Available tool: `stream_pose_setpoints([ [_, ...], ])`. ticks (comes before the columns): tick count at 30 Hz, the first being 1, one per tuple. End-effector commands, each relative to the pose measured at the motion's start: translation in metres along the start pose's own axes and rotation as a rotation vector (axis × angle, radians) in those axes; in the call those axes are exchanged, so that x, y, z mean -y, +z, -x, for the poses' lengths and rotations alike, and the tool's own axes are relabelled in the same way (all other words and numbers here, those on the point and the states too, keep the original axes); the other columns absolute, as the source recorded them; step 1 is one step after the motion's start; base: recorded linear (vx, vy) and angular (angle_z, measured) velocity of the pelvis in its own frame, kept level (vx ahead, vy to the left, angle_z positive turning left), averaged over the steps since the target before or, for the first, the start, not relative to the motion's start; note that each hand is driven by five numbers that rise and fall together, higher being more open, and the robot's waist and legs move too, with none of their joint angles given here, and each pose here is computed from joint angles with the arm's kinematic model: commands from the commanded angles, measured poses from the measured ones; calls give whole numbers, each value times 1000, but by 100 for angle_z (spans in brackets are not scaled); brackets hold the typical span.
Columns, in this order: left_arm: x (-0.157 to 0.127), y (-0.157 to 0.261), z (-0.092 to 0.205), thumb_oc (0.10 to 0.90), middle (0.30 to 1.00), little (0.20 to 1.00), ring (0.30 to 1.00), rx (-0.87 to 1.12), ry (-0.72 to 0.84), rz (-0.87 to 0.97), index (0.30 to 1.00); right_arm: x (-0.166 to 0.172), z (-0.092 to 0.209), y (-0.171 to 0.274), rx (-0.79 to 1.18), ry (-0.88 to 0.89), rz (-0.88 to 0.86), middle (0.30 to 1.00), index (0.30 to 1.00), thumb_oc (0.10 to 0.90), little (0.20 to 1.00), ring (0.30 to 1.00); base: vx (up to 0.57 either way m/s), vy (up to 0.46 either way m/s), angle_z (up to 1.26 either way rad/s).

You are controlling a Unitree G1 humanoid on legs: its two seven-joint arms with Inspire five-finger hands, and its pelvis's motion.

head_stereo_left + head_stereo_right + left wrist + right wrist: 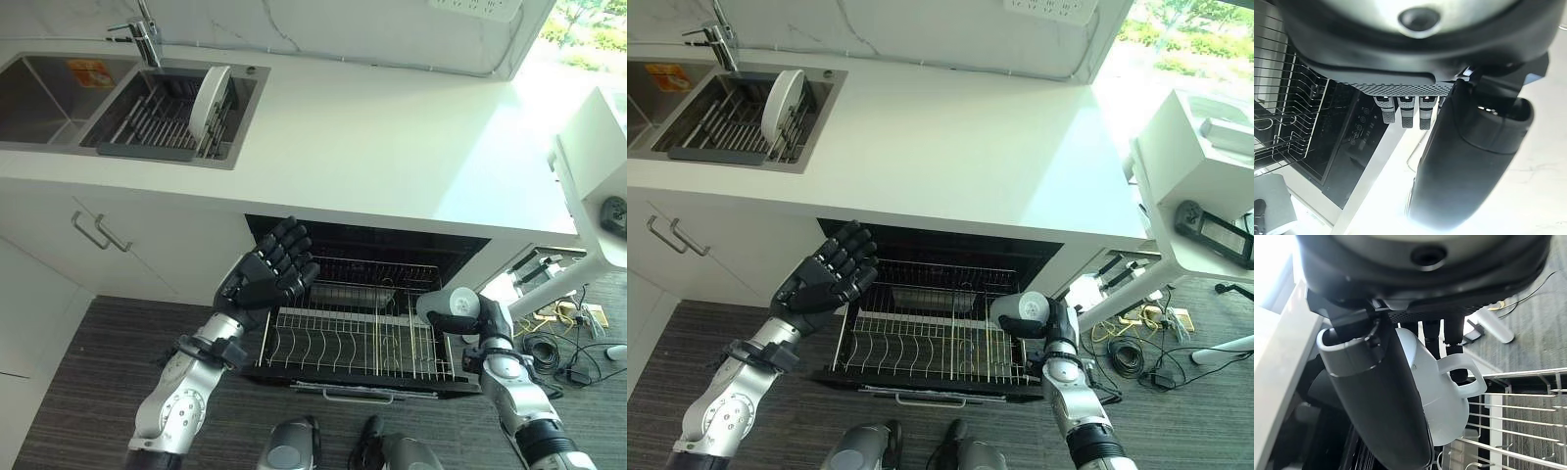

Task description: Place the dishes in the dishwasher.

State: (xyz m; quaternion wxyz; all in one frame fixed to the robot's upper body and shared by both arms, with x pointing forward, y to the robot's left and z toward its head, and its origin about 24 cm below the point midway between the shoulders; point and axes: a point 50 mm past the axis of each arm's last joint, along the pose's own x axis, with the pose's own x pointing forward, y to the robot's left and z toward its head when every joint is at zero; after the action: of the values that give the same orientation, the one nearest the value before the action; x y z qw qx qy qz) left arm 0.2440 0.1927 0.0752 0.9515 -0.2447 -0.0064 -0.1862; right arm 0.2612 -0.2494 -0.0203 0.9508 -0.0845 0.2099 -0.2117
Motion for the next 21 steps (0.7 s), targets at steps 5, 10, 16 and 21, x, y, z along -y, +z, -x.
stream_pose_setpoints([
  [5,43,27,-3,800,900,900,900,227,-193,46,900,21,-9,44,224,-126,-71,300,300,400,300,300,-7,41,-5],
  [10,49,30,-8,800,900,900,900,263,-221,64,900,24,-16,59,257,-136,-63,300,300,400,300,300,-51,27,-2],
  [16,55,37,-16,800,900,900,900,304,-254,62,900,23,-24,79,283,-132,-42,300,300,400,300,300,-57,10,-2],
  [21,55,41,-17,800,900,900,900,319,-257,65,900,23,-27,81,279,-108,-2,300,300,400,300,300,-6,4,0],
])
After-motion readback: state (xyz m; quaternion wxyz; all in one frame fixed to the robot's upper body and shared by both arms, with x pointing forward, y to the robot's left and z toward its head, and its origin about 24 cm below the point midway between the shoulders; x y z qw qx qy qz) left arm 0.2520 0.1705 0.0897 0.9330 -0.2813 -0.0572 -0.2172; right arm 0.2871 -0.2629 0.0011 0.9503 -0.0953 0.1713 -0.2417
